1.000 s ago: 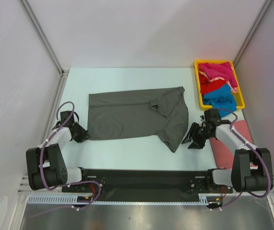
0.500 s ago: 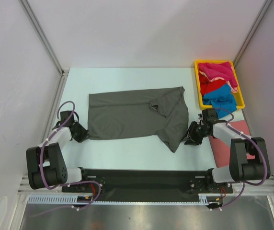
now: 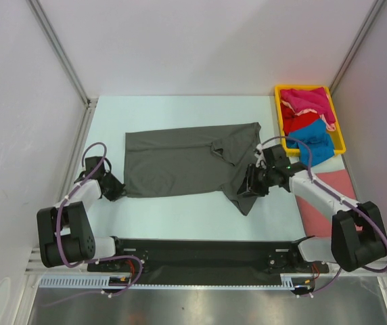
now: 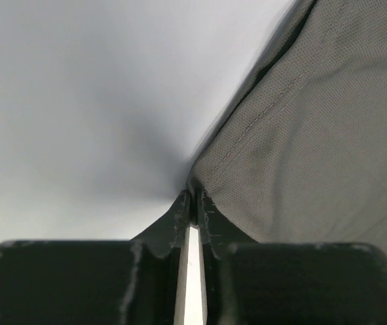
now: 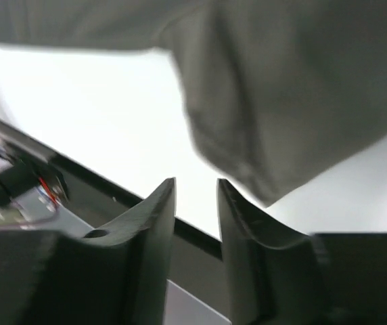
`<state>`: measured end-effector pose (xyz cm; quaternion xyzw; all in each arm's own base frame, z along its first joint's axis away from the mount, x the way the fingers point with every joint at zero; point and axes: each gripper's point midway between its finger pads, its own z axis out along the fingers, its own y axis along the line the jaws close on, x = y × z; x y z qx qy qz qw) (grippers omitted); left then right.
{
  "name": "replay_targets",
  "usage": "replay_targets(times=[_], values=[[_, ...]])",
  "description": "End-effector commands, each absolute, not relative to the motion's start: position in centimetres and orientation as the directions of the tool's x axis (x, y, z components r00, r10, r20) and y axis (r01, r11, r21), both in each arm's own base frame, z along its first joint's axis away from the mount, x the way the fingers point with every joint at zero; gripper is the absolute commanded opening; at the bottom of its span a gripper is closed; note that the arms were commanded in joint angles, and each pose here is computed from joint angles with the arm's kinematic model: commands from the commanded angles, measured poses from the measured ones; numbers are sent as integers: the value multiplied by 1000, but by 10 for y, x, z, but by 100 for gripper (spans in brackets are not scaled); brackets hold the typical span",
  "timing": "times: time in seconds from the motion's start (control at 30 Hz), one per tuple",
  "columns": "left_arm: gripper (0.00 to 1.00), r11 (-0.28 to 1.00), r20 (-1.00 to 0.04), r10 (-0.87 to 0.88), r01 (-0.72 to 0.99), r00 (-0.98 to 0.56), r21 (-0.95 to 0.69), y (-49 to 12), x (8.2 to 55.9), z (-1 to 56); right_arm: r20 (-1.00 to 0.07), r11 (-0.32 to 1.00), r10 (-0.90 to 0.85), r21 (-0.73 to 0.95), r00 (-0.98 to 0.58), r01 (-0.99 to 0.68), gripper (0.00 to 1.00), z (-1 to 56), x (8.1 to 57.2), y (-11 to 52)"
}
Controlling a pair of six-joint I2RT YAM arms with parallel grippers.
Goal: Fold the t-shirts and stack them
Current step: Fold the tshirt
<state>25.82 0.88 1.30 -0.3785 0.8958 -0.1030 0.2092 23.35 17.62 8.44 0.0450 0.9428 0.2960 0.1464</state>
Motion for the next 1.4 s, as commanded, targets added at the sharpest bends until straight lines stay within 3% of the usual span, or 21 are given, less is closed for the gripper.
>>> replay_targets(times=[0.0, 0.13, 0.17, 0.23, 0.4, 0.5, 0.7, 0.9, 1.0, 1.37], values=[[14, 698, -245, -715, -646, -655, -309, 6, 241, 0, -329, 828, 88, 548, -940, -114, 34, 96, 223, 204], [35, 680, -264, -733, -665, -627, -309, 8, 239, 6, -352, 866, 41, 479, -935, -143, 25, 84, 219, 212], [48, 678, -268, -735, -665, -623, -313, 8, 239, 10, -349, 875, 39, 465, -936, -137, 23, 79, 219, 213], [55, 676, -295, -737, -657, -608, -333, 9, 241, 23, -334, 895, 32, 429, -942, -121, 18, 65, 220, 213], [53, 710, -413, -704, -592, -578, -381, 8, 248, 67, -365, 929, 16, 351, -931, -122, 12, 50, 229, 215], [53, 727, -399, -686, -567, -608, -387, -3, 246, 76, -365, 943, 18, 316, -931, -106, 11, 42, 232, 214], [51, 771, -403, -619, -424, -674, -476, -43, 255, 87, -476, 976, 18, 197, -879, -87, 10, 49, 265, 199], [49, 812, -451, -468, -169, -760, -558, -118, 265, 109, -480, 975, -7, 192, -877, -112, 10, 46, 284, 200], [52, 809, -452, -373, -45, -810, -586, -162, 262, 113, -476, 976, -14, 183, -879, -115, 11, 41, 291, 197], [56, 632, -377, -78, 247, -923, -734, -307, 263, 125, -488, 981, 53, 188, -871, -46, 13, 41, 320, 172]])
